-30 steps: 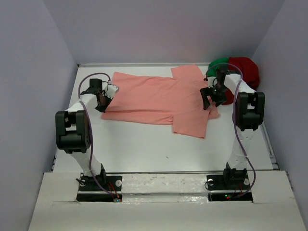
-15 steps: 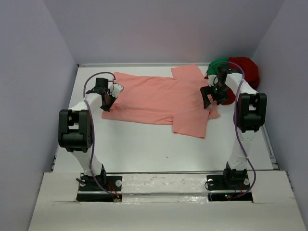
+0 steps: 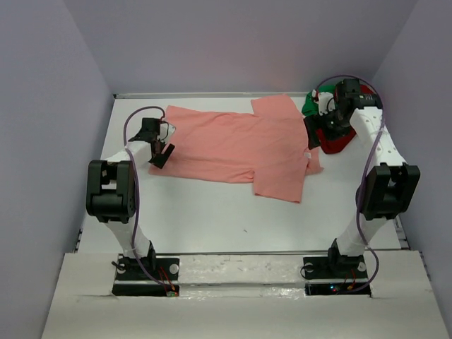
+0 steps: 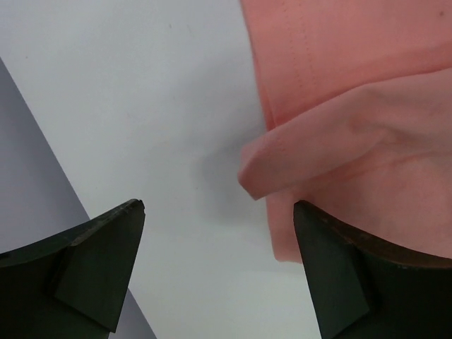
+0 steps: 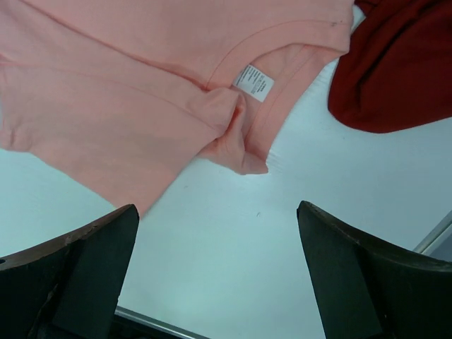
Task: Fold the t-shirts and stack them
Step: Fold the flattened tshirt in 1/3 of the way
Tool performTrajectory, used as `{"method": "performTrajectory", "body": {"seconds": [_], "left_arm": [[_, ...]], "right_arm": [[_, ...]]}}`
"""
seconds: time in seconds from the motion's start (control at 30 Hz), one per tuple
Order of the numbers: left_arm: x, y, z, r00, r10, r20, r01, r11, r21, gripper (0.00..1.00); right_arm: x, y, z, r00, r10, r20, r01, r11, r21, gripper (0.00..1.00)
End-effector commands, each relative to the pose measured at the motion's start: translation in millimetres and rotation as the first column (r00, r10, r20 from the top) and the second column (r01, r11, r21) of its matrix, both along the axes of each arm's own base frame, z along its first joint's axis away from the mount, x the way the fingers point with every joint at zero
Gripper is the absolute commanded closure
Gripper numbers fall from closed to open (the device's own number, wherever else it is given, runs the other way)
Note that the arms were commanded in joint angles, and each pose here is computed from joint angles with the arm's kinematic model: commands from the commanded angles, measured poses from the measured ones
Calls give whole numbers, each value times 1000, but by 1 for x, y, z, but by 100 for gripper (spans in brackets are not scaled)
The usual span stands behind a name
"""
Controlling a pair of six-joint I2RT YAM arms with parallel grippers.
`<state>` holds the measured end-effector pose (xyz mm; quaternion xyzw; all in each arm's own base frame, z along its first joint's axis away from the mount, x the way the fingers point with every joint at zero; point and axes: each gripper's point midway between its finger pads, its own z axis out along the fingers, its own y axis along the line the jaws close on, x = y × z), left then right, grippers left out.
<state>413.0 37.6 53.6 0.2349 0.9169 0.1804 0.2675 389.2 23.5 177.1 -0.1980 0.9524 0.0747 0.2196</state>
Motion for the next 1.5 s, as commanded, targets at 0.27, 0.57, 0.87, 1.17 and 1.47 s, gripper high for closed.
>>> {"method": "performTrajectory", "body": {"seconds": [0.27,0.57,0.87,1.17,1.47], "left_arm": [[-29,38,108,966,111,232,-127,990,54,1],[-72,12,127,960,58,274,-27,993,-118,1],[-100,11,117,955,89,284,-51,989,-140,1],[-105,12,119,953,101,287,-62,988,-142,1],[-110,11,120,944,119,309,-72,985,-159,1]], "right_arm": [[-104,19,-6,970,191,-149,-176,979,105,0],[-137,21,-61,924,275,-266,-249,960,129,10],[-133,40,-102,868,348,-354,-305,937,173,32],[-144,84,-108,773,519,-365,-468,855,225,39],[-158,110,-68,693,703,-163,-702,709,74,36]]}}
